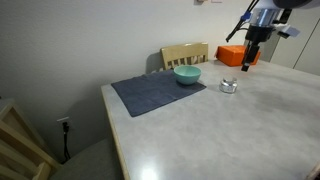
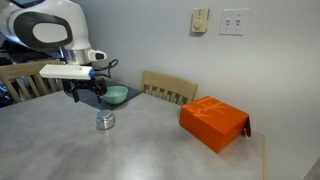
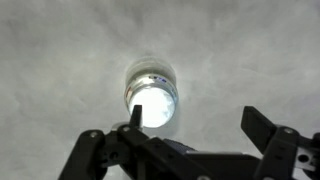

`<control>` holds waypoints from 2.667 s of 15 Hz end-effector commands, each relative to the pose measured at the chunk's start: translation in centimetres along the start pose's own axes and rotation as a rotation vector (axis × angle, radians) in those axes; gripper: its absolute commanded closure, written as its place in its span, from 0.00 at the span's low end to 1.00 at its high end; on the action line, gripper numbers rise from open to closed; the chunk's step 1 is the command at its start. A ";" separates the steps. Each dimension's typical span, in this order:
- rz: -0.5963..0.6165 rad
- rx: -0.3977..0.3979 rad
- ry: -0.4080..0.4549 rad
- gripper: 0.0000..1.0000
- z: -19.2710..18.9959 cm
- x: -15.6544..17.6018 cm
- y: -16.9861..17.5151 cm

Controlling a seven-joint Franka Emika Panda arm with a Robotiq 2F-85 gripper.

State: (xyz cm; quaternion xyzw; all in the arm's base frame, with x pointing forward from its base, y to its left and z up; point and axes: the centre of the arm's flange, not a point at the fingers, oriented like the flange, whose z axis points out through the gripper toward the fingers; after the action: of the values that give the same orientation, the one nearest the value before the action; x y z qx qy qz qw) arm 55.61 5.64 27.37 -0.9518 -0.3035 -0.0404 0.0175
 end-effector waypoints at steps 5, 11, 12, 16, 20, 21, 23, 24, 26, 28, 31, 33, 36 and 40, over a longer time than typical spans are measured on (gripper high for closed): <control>0.015 -0.019 0.043 0.00 1.2 1.0 0.7; 0.095 -0.057 0.037 0.00 4.9 2.6 1.8; 0.104 -0.058 0.021 0.00 5.5 2.8 1.9; 0.130 -0.062 -0.013 0.00 7.2 3.9 2.0; 0.129 -0.052 -0.012 0.00 7.8 4.7 2.5; 0.131 -0.047 -0.014 0.00 7.9 4.8 2.8; 0.143 -0.047 -0.019 0.00 8.0 4.9 3.0; 0.154 -0.048 -0.024 0.00 8.1 4.9 3.2; 0.177 -0.034 -0.034 0.00 8.1 4.8 3.4; 0.201 -0.020 -0.055 0.00 8.4 4.6 3.6; 0.237 -0.005 -0.083 0.00 8.6 4.3 3.7; 0.248 0.002 -0.095 0.00 8.6 4.1 3.7; 0.247 0.006 -0.109 0.00 8.7 4.0 3.8; 0.206 0.003 -0.099 0.00 8.7 4.1 3.6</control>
State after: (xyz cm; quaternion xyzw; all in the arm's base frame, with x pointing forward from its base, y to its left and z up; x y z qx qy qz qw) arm 61.00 5.70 19.33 -0.9814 -0.1919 0.0049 0.0003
